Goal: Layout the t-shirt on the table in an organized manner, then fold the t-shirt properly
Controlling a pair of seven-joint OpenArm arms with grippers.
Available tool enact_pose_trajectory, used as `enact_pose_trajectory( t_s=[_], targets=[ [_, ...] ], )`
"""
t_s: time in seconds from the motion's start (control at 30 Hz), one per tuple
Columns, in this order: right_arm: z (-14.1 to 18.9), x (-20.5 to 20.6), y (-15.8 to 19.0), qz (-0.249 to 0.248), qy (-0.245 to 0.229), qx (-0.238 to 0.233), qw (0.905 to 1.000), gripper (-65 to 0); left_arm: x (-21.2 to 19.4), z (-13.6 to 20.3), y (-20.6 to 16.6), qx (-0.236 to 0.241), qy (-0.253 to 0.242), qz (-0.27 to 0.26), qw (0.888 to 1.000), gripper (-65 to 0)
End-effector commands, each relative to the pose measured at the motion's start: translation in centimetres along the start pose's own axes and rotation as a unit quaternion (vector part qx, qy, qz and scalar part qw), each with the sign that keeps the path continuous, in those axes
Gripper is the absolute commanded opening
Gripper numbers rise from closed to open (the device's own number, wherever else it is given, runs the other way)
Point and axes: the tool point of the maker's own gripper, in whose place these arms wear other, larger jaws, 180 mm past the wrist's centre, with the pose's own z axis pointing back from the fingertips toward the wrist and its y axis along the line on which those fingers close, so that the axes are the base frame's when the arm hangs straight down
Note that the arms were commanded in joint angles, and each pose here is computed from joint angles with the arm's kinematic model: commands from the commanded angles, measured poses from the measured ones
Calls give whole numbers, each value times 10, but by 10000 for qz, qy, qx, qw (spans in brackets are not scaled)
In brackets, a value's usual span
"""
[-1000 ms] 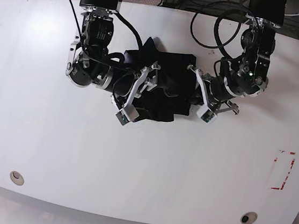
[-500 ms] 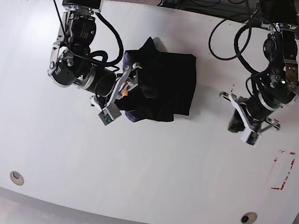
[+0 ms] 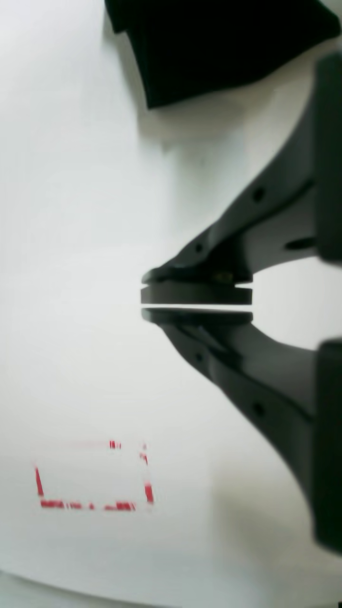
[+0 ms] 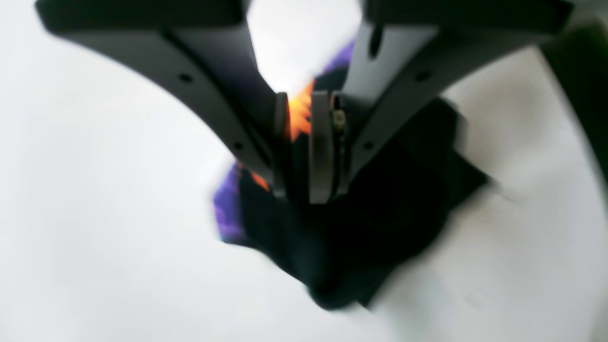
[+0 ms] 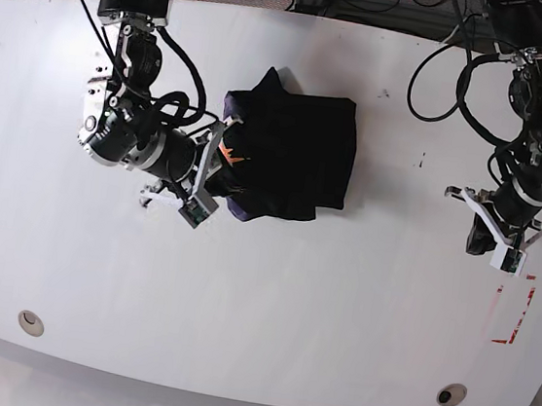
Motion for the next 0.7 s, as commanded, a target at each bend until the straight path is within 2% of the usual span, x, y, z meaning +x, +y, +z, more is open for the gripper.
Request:
enact_pose_trajectory(
  t_s=[0.0, 0.07, 0.3, 0.67],
  targets=[
    [3, 16, 9, 606, -52, -24, 9981, -585, 5, 6, 8, 98, -126, -16, 9999, -650],
    [-1, 12, 16, 856, 125, 23, 9962, -587, 3, 8, 11, 140, -112, 11, 9998, -650],
    [-15, -4, 41, 1311, 301, 248, 9906, -587, -9, 14, 20, 275, -5, 107, 9996, -650],
    [-26, -28, 52, 1801, 807, 127, 9802, -587, -17, 16, 23, 313, 80, 123, 9994, -650]
  ],
)
